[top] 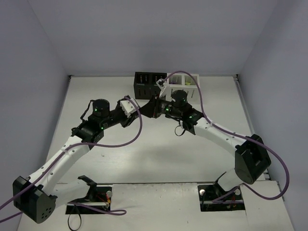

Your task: Sort the legos into containers by color

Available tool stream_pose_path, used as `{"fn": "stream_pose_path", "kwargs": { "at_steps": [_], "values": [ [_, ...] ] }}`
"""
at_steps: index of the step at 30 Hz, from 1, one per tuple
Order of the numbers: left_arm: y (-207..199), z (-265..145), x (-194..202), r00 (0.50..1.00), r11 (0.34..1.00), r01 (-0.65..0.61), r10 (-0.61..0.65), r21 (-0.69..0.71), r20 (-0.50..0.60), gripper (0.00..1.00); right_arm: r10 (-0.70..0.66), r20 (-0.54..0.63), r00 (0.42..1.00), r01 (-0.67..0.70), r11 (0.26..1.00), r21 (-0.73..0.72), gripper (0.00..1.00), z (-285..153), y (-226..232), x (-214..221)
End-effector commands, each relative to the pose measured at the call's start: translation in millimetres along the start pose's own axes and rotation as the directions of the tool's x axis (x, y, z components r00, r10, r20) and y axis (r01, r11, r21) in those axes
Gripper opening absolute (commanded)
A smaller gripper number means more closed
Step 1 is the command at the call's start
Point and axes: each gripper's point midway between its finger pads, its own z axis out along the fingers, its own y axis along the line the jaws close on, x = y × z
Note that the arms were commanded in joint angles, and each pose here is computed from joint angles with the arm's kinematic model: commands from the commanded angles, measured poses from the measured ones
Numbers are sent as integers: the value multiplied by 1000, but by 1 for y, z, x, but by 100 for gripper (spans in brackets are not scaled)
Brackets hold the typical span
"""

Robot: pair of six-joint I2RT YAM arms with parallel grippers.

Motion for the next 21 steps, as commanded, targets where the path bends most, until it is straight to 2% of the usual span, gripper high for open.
{"fn": "stream_pose_path", "kwargs": {
  "at_steps": [1, 2, 5, 6, 8, 11, 16, 21],
  "values": [
    [9, -1, -29, 998, 1000, -9, 11, -20, 62, 37, -96, 43, 994, 97, 995, -22, 0, -2, 16, -21],
    [11, 1, -30, 998, 1000, 4, -2, -26, 59, 52, -131, 56, 990, 130, 991, 23, 0, -3, 8, -26],
    [19, 4, -26, 998, 996, 58, -56, -74, 35, 74, -213, 70, 975, 201, 968, 147, 0, -13, -10, -43],
    [23, 4, -28, 997, 993, 73, -71, -90, 33, 79, -234, 91, 968, 207, 948, 242, 0, -21, -26, -56],
    [30, 5, -23, 992, 983, 127, -127, -134, 12, 80, -313, 94, 945, 261, 896, 359, 0, -33, -46, -73],
    [43, 5, -21, 979, 955, 201, -205, -216, 2, 80, -395, 102, 913, 274, 780, 562, 0, -62, -90, -107],
    [69, 0, -11, 954, 886, 271, -298, -375, -15, 80, -479, 105, 872, 218, 571, 791, 0, -113, -158, -166],
    [104, -22, 15, 908, 728, 299, -417, -617, -52, 80, -503, 59, 863, 218, 474, 853, 0, -119, -203, -198]
  ]
}}
